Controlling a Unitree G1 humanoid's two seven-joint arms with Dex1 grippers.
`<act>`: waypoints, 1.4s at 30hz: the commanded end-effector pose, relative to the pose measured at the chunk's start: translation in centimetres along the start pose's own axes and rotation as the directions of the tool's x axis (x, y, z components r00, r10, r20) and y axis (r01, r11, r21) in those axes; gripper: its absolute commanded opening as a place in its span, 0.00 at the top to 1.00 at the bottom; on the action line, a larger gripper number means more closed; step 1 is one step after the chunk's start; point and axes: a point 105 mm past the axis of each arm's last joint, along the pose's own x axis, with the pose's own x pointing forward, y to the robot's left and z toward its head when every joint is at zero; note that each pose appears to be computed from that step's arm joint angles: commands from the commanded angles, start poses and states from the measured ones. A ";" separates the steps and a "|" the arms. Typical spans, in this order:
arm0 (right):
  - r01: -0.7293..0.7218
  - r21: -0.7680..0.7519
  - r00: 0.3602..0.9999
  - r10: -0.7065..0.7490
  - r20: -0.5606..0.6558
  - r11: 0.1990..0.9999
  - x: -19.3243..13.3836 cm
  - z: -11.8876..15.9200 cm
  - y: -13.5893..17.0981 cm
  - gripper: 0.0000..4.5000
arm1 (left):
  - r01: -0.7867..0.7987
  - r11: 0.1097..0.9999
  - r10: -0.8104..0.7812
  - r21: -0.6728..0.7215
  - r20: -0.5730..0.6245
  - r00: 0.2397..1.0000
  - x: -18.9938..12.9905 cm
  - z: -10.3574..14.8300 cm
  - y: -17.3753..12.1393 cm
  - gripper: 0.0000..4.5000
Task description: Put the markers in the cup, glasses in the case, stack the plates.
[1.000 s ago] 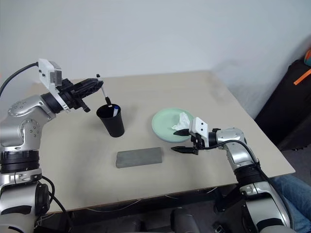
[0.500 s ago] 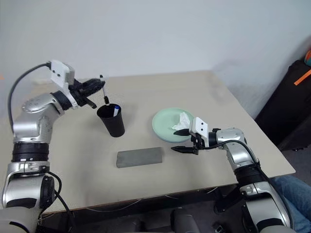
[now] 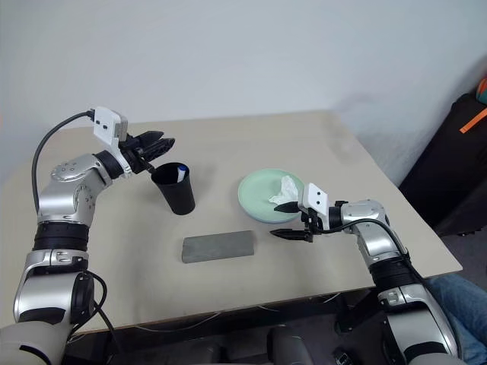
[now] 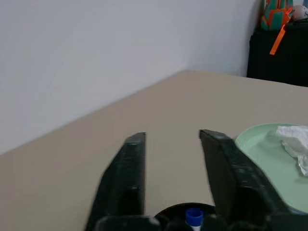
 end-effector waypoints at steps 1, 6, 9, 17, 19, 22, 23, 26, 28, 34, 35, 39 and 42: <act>0.018 -0.051 0.999 -0.016 0.031 0.999 -0.4 1.6 -0.7 0.26 | 0.006 0.999 -0.009 0.042 0.068 0.998 0.2 2.5 -0.1 0.41; 0.016 -0.051 0.999 -0.015 0.032 0.999 -0.3 1.6 -0.7 0.26 | 0.013 0.999 -0.016 0.044 0.073 0.997 0.2 2.7 -0.2 0.41; 0.016 -0.050 0.999 -0.014 0.033 0.999 -0.2 1.6 -0.6 0.26 | 0.003 0.999 -0.006 0.035 0.096 0.995 0.1 3.2 0.0 0.41; 0.023 -0.050 0.999 -0.022 0.034 0.998 -0.4 1.6 -0.7 0.26 | -0.085 0.995 0.093 -0.047 0.216 0.972 -1.9 6.0 2.5 0.41; 0.027 -0.049 0.999 -0.025 0.035 0.998 -0.4 1.6 -0.7 0.26 | -0.050 0.996 0.067 -0.074 0.252 0.965 -2.5 6.5 2.1 0.41; 0.042 -0.046 0.998 -0.040 0.041 0.998 -0.4 1.6 -0.9 0.26 | 0.081 0.995 -0.060 -0.063 0.281 0.958 -3.3 6.6 -0.4 0.41; 0.045 -0.044 0.998 -0.043 0.042 0.998 -0.4 1.6 -0.9 0.26 | 0.123 0.991 -0.106 -0.045 0.282 0.954 -3.7 6.4 -1.5 0.41; 0.052 -0.041 0.998 -0.050 0.044 0.998 -0.6 1.5 -0.9 0.26 | 0.214 0.977 -0.202 -0.024 0.246 0.948 -4.8 5.2 -4.0 0.41; 0.065 -0.036 0.997 -0.063 0.047 0.997 -0.8 1.5 -0.9 0.26 | 0.250 0.968 -0.238 -0.037 0.205 0.949 -5.7 4.1 -5.0 0.41; 0.105 -0.013 0.993 -0.104 0.063 0.994 -1.3 1.3 -0.8 0.26 | 0.270 0.956 -0.263 -0.117 0.069 0.962 -8.3 -0.4 -6.2 0.41; 0.111 -0.007 0.992 -0.111 0.066 0.994 -1.4 1.2 -0.7 0.26 | 0.271 0.953 -0.268 -0.133 0.044 0.963 -8.7 -1.4 -6.4 0.41; 0.138 0.025 0.988 -0.140 0.069 0.990 -2.0 0.8 -0.5 0.26 | 0.229 0.961 -0.240 -0.157 -0.055 0.969 -9.6 -4.8 -6.4 0.41; 0.144 0.041 0.988 -0.146 0.051 0.989 -2.4 0.1 -0.3 0.26 | 0.182 0.971 -0.198 -0.154 -0.095 0.976 -10.1 -6.6 -5.6 0.41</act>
